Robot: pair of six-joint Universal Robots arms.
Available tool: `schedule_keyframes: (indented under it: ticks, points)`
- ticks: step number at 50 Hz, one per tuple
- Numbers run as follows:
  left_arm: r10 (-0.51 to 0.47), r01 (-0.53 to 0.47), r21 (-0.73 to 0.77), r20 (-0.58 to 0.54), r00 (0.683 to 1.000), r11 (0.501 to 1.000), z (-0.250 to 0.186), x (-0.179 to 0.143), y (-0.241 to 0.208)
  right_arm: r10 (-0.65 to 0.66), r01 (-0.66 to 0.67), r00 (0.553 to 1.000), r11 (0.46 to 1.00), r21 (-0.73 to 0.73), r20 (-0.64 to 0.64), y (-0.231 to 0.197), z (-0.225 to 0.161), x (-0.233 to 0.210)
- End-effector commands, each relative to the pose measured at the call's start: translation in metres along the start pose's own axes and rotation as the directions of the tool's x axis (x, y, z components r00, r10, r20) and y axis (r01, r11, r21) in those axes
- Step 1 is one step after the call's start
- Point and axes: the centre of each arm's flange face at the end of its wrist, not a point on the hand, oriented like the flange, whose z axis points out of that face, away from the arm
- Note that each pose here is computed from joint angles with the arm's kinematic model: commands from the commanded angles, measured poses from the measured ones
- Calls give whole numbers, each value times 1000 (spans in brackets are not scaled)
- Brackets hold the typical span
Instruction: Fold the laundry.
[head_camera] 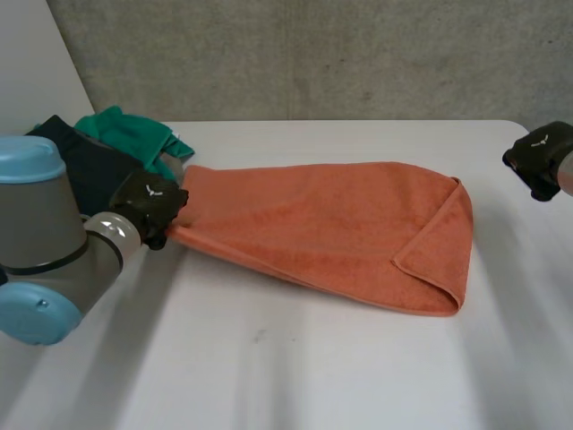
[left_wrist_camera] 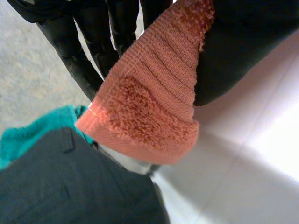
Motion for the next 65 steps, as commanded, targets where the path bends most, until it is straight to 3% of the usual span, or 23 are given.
schedule_keyframes:
  ticks: [1,7,21,38,42,43,48,54,57,61,64,65]
  points:
    - [11,-10,21,-43,999,1000,-8,6,-10,-164,129,960,979,158,226,-4,-23,-42]
    - [3,-3,-8,-10,1000,1000,-2,-1,-5,-360,227,880,892,392,311,-5,-21,-72]
    - [-21,21,27,7,1000,999,3,-5,-15,-502,289,718,845,449,482,10,3,-107]
    - [-52,52,12,7,999,999,6,-5,-10,-507,263,704,837,481,497,14,14,-128]
    - [-55,55,6,10,998,998,6,-7,-9,-479,264,746,850,456,463,14,19,-118]
    - [-56,56,2,13,998,998,5,-8,-8,-426,227,785,873,432,449,14,22,-109]
    - [-62,62,-12,21,998,998,2,-11,-6,-265,120,893,919,376,363,5,16,-64]
    - [-68,67,-49,-6,998,997,-10,-9,-5,-108,12,935,962,274,338,14,-6,-29]
    - [-67,63,-85,-35,997,994,-18,-6,-3,-96,21,931,977,212,353,21,-21,-24]
    - [-64,47,-171,-99,993,984,-33,3,3,-73,69,886,997,24,459,40,-45,-24]
    - [-58,-3,-297,-197,979,955,-51,13,14,-104,184,807,980,-80,582,51,-69,-28]
    - [-59,-33,-349,-249,967,936,-61,17,18,-111,233,757,967,-108,644,54,-79,-31]
